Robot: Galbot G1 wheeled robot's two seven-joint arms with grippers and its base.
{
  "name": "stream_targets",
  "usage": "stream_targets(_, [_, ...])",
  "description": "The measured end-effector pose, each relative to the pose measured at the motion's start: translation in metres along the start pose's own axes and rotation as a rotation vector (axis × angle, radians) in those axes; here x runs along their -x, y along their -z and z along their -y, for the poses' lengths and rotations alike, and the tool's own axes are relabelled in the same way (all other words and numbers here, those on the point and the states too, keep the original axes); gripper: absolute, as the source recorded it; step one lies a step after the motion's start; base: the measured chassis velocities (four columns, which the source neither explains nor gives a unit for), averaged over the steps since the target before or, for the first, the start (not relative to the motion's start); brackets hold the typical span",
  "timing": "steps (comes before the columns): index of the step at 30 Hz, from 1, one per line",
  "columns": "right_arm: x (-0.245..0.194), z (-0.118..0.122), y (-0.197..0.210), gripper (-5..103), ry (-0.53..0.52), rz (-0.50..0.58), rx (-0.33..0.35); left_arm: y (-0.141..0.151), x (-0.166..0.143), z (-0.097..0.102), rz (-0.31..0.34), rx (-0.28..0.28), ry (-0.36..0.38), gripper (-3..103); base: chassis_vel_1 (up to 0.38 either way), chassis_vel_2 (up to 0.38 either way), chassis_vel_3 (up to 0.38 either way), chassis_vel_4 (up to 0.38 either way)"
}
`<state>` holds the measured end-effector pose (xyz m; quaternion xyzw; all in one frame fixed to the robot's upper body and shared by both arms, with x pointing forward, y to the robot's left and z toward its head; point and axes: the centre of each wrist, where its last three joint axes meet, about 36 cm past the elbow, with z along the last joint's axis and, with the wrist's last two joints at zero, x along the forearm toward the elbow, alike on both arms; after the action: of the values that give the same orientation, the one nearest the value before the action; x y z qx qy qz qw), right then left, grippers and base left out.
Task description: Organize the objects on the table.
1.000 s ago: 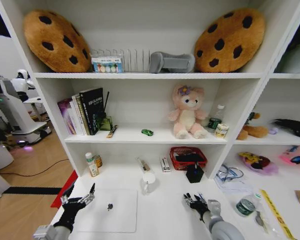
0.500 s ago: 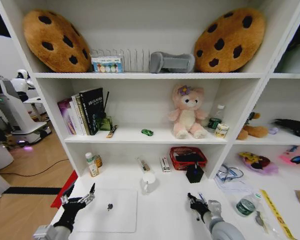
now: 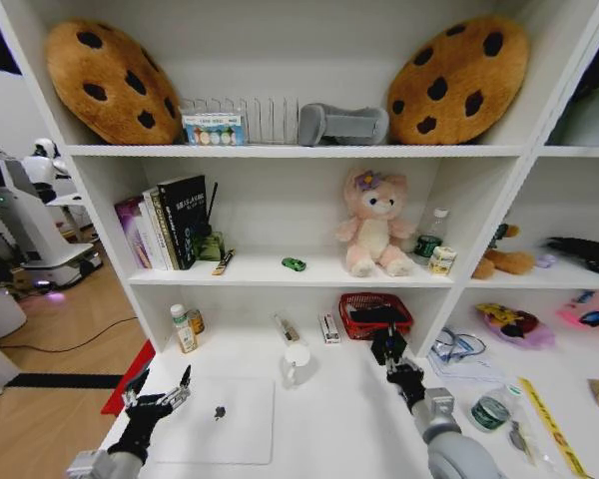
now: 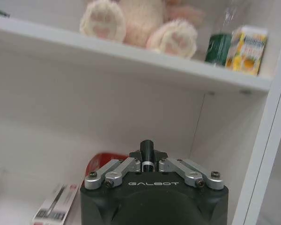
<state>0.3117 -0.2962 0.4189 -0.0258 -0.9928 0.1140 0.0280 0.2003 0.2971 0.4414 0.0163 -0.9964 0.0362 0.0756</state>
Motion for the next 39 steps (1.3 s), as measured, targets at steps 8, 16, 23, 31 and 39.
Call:
stream_targets(8, [0.050,0.021,-0.008,12,-0.064,0.156,-0.066,0.001,-0.003,-0.001,0.008,-0.002,0.004,100,0.000,0.000,0.000,0.000])
stream_targets(16, [0.087,0.027,-0.029,12,-0.058,0.202,-0.048,-0.003,-0.002,0.002,0.041,-0.024,0.025,100,0.000,0.000,0.000,0.000])
stream_targets(23, [0.106,0.033,-0.041,12,-0.048,0.207,-0.077,-0.007,0.000,0.003,0.038,-0.034,0.032,100,0.000,0.000,0.000,0.000])
stream_targets(31, [0.114,0.041,-0.058,12,-0.024,0.211,-0.117,-0.004,0.003,0.003,0.045,-0.036,0.035,100,0.000,0.000,0.000,0.000])
stream_targets(39, [0.108,0.036,-0.059,32,-0.017,0.202,-0.110,-0.003,0.003,0.003,0.045,-0.039,0.037,100,0.000,0.000,0.000,0.000])
